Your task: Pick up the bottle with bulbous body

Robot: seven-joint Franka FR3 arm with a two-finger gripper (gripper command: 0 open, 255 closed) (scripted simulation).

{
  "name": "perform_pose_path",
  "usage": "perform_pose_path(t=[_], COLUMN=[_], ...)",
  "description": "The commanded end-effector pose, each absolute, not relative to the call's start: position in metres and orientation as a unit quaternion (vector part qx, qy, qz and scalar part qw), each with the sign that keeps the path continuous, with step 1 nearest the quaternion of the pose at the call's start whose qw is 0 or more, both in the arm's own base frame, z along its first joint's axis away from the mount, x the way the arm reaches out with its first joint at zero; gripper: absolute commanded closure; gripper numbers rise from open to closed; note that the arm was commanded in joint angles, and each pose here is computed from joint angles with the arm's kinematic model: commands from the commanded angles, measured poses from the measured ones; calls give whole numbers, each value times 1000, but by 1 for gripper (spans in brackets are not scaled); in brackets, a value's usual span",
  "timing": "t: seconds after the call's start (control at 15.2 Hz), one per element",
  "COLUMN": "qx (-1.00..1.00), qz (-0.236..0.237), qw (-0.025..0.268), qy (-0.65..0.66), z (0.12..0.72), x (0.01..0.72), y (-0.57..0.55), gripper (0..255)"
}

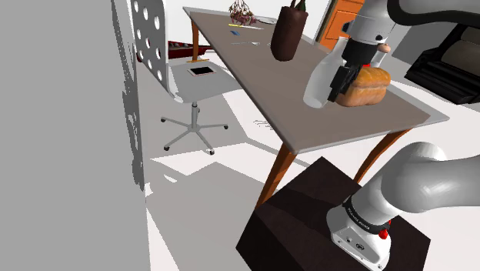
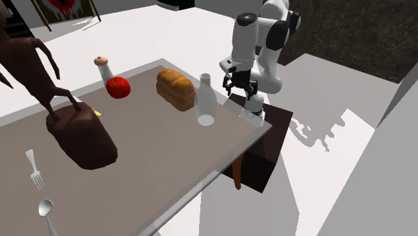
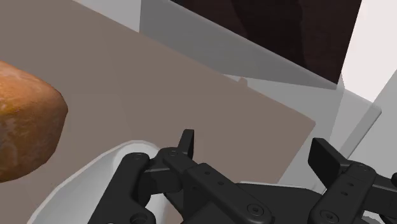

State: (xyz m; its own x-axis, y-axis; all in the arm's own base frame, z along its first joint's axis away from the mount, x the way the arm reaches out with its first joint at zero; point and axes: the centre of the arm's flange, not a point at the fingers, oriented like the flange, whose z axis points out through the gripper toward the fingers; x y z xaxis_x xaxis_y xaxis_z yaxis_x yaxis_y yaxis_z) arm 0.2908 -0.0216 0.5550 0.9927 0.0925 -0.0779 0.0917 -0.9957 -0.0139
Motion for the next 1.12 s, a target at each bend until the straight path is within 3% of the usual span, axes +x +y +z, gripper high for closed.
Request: perform_pose_path(t=[0.0,1.06], qx=[-998,-998], qz=[39,55], qw=[5,11], qy=[-46,-31], z=[555,696], x=[291,405], y=[-22,-137], gripper=[0,0])
